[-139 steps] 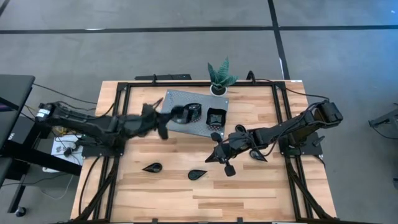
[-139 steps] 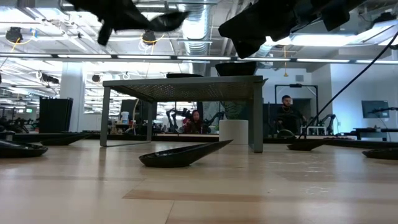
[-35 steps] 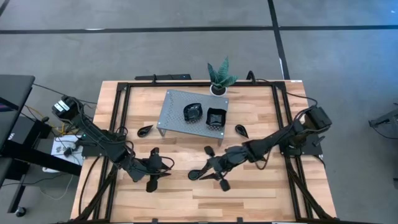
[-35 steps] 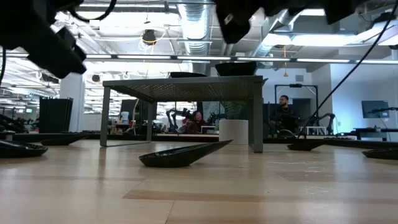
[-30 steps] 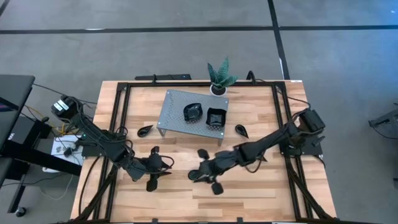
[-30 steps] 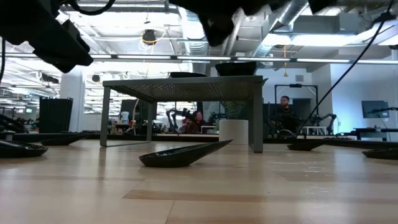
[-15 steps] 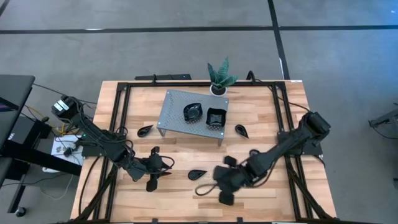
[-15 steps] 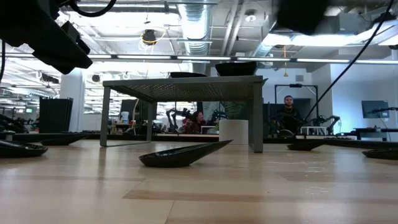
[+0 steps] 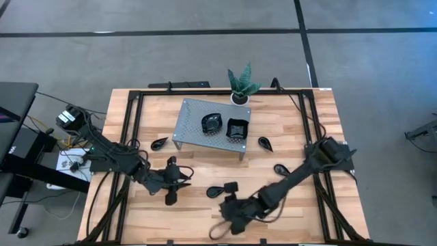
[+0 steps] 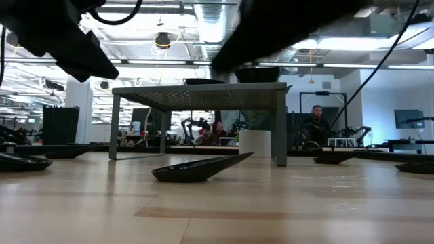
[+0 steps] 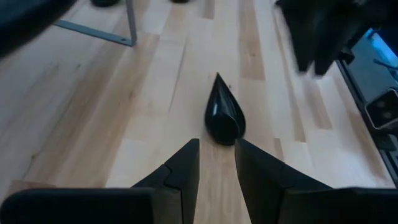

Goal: Pick & Place Mini shaped plates
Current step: Put the drop shaped plate on the shelf

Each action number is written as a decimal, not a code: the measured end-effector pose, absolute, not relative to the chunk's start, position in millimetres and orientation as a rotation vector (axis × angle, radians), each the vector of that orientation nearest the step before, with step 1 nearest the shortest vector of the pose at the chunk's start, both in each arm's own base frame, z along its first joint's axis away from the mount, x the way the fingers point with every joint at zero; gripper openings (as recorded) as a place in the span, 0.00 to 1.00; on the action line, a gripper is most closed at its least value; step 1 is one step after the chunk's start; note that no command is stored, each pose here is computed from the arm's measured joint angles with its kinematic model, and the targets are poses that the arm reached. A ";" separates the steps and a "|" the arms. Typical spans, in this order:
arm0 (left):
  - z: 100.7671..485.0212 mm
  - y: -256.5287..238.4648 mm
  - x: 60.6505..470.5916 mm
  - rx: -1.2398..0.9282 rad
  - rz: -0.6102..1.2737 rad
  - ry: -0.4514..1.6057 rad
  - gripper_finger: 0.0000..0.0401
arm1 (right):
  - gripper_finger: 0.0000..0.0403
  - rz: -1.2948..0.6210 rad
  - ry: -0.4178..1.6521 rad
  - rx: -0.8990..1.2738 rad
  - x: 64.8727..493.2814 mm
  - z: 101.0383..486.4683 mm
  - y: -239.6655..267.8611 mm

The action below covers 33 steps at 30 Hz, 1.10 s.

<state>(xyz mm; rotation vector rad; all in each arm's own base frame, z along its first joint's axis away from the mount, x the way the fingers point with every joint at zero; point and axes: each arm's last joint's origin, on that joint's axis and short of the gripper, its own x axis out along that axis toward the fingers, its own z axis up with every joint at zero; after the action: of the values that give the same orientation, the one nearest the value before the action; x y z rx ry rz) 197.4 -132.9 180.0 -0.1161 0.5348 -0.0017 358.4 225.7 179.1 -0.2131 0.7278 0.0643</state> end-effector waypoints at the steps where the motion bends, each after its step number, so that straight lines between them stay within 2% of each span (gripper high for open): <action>1: 180.0 -132.1 198.0 -0.117 0.002 0.535 0.26 | 0.22 0.048 0.743 -0.215 362.6 173.2 220.8; 5: 180.1 -131.5 198.4 -0.118 0.005 0.535 0.26 | 0.22 0.036 0.798 -0.188 377.3 157.2 200.6; 12: 180.0 -131.5 198.4 -0.119 0.005 0.535 0.26 | 0.22 0.135 0.864 -0.106 386.5 151.8 184.1; 21: 179.9 -131.6 198.4 -0.119 0.005 0.535 0.26 | 0.22 0.152 0.916 -0.235 389.0 134.0 177.0; 33: 179.9 -131.6 198.4 -0.119 0.004 0.536 0.26 | 0.21 0.122 0.929 -0.241 395.9 130.4 162.4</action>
<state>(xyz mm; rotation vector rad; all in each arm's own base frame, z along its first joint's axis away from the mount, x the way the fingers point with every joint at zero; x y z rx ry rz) 198.4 -131.6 179.9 -0.1190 0.5355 0.0044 395.9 162.4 130.4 -0.2407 0.9286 0.1224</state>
